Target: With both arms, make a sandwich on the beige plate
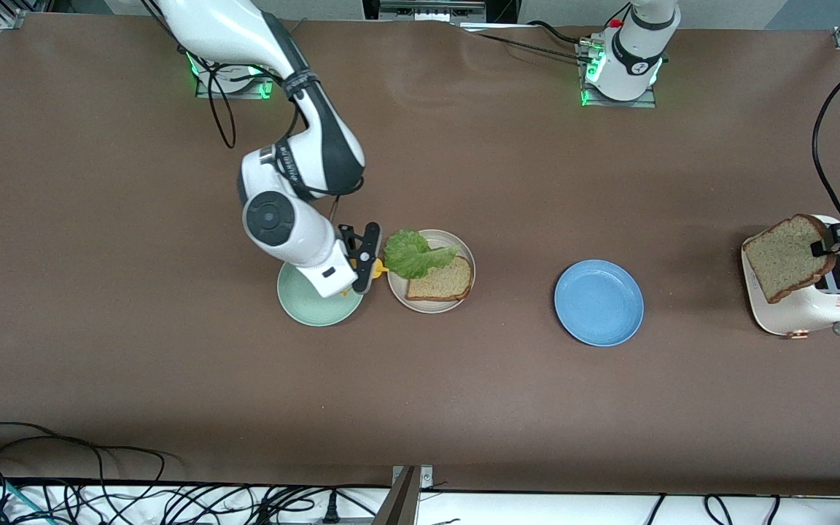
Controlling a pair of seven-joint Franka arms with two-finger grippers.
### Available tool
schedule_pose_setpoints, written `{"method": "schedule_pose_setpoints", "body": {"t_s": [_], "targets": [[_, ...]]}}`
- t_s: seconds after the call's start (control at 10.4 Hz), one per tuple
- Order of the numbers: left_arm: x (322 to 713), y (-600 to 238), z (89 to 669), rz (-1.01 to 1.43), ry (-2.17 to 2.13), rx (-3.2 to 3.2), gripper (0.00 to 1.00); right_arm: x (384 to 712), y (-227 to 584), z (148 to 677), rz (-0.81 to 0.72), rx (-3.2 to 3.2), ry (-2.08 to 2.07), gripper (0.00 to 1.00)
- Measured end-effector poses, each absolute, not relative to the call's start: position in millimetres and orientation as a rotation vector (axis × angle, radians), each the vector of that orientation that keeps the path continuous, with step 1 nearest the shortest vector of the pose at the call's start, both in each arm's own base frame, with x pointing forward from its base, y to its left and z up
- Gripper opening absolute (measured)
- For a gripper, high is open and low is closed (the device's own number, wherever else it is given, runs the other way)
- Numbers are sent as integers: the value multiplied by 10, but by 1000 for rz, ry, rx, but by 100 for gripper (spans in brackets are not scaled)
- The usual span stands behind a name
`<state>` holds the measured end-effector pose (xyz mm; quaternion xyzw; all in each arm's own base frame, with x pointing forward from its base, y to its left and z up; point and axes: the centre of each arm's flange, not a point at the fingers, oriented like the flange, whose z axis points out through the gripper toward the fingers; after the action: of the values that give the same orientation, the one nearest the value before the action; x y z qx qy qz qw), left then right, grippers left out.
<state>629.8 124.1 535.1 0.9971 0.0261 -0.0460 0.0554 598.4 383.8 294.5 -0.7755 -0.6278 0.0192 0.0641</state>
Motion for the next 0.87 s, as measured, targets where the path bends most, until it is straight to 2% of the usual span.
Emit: {"method": "schedule_pose_setpoints", "body": {"t_s": [0.39,0.87], "targets": [[6301,1224,5355,-137,77,3021,8,5813,4259,2847,260,-2304,-2033,9],[6303,1213,5358,-135,77,3013,8,5660,4387,2632,500,-2224,-2180,9]]}}
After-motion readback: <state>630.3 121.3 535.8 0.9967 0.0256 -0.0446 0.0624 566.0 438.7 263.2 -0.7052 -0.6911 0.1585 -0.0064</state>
